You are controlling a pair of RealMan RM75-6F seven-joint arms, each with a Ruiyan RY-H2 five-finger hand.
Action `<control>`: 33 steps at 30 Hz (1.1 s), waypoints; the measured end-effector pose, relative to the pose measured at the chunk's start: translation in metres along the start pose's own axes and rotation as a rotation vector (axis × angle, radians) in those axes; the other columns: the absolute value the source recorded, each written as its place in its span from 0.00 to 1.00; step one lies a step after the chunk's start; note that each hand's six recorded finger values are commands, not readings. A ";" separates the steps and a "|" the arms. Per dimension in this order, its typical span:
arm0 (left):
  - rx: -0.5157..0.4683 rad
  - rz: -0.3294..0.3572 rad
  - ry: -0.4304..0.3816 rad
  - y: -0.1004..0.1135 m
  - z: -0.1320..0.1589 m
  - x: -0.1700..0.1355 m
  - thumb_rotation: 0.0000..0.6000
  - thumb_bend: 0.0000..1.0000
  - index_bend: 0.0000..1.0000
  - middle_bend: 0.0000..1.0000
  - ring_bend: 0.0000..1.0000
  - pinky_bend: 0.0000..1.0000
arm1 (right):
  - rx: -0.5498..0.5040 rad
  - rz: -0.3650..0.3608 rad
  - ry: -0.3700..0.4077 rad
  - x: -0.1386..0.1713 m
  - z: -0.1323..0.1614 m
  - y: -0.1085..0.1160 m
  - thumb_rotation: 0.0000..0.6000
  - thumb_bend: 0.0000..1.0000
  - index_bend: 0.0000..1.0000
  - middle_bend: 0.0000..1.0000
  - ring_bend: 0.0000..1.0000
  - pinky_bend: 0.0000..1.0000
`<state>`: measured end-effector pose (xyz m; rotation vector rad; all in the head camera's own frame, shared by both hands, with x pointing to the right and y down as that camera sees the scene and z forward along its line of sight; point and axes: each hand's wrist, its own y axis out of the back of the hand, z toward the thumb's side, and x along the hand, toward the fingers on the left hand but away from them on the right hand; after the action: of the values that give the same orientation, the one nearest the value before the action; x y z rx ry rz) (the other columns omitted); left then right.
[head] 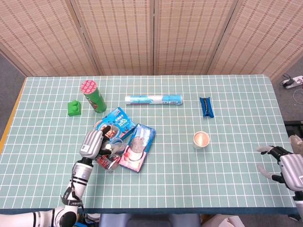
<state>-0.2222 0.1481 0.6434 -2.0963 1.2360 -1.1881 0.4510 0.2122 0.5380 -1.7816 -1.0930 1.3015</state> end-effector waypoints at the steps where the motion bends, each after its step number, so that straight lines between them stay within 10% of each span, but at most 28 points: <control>1: 0.000 -0.001 0.001 0.000 0.000 0.000 1.00 0.14 0.38 1.00 0.95 1.00 | 0.000 0.000 0.000 0.000 0.000 0.000 1.00 0.21 0.37 0.44 0.39 0.60; 20: 0.053 0.008 0.048 0.027 -0.017 -0.030 0.98 0.09 0.34 1.00 0.95 1.00 | 0.013 0.010 0.003 0.000 0.002 -0.004 1.00 0.21 0.37 0.44 0.39 0.60; 33: 0.199 0.140 0.132 0.080 -0.075 -0.078 1.00 0.09 0.36 1.00 0.95 1.00 | 0.051 0.027 -0.014 -0.003 0.004 -0.012 1.00 0.21 0.37 0.44 0.39 0.60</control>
<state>-0.3422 0.1791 0.5916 -1.7838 1.2434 -1.3434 0.4442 0.2149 0.5482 -1.7585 -1.0371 1.3478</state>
